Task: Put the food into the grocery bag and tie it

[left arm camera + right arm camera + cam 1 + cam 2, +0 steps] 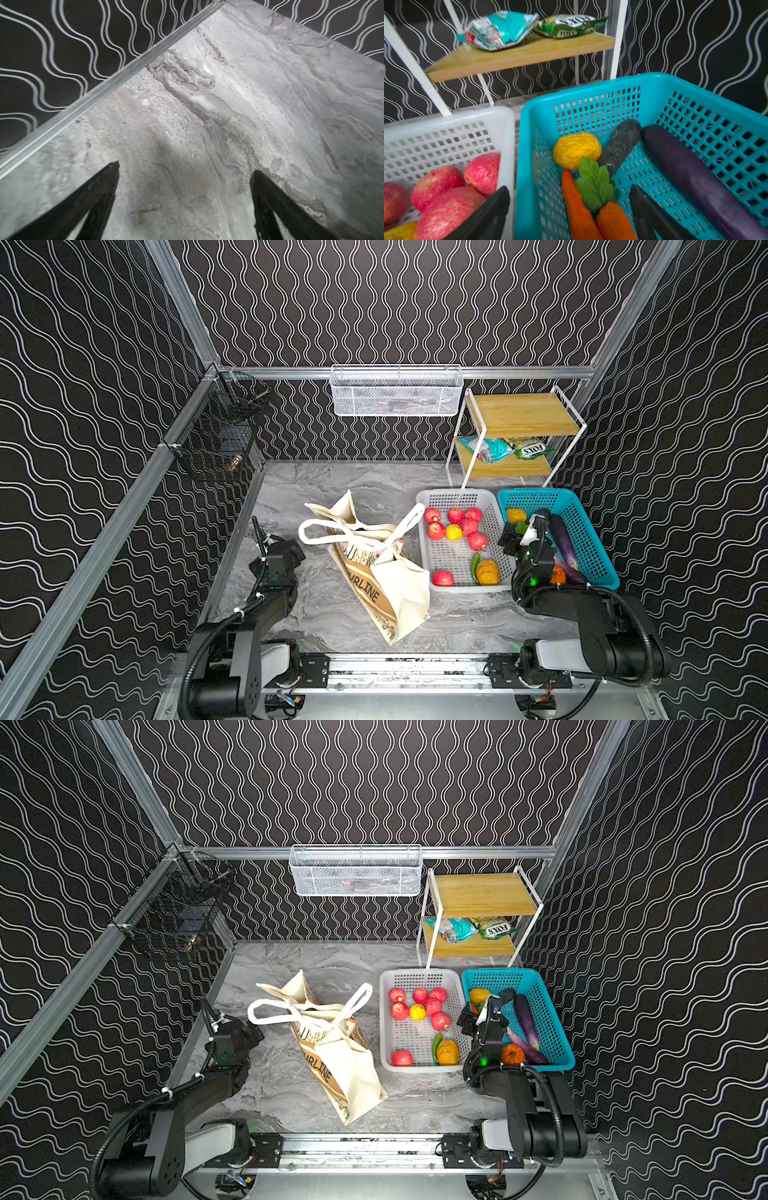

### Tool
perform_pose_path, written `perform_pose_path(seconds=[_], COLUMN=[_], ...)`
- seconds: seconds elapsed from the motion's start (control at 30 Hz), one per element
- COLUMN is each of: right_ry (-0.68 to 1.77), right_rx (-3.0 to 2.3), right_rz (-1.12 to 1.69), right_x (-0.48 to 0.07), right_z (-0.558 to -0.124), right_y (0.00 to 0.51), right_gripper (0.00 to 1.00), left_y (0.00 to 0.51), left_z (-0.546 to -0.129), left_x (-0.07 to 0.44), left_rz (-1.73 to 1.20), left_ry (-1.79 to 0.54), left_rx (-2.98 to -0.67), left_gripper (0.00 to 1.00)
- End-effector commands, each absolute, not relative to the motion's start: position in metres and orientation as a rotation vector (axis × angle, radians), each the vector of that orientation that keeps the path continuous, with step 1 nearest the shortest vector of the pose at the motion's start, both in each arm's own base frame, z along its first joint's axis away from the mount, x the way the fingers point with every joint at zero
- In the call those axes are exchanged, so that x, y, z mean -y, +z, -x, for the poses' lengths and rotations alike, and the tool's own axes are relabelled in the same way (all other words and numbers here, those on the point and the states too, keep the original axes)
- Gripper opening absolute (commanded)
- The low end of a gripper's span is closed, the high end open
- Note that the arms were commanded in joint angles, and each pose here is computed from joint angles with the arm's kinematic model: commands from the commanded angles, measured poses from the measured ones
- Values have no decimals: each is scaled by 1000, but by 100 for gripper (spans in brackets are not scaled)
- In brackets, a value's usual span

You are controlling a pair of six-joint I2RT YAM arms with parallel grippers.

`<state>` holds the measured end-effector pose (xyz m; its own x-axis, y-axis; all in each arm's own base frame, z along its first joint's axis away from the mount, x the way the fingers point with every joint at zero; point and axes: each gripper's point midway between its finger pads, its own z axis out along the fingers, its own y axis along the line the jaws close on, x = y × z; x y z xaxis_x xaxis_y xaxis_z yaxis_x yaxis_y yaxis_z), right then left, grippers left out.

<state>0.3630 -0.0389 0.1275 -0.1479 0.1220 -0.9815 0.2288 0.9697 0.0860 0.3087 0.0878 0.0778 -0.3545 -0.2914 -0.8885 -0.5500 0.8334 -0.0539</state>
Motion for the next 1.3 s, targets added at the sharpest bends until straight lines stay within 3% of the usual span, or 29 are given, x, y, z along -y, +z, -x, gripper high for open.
perform_pose_path(seconds=[0.0,0.4,0.83,0.93,1.27], right_ry=[-81,-56,-62,-62,-62], right_rx=[-1662,-1700,-1730,-1727,-1726], right_rz=[-245,-175,-181,-178,-175], right_x=[38,28,31,31,30], right_z=[-363,-373,-380,-380,-380], right_y=[132,122,118,119,119], right_gripper=[90,91,99,99,99], left_y=[100,107,95,77,76], left_z=[-328,-367,-390,-401,-398], left_x=[-79,-55,-37,-5,-1], left_rz=[539,297,141,-10,-25], left_ry=[236,181,180,181,180], left_rx=[-1858,-1858,-1892,-1917,-1904], left_gripper=[98,98,98,98,98])
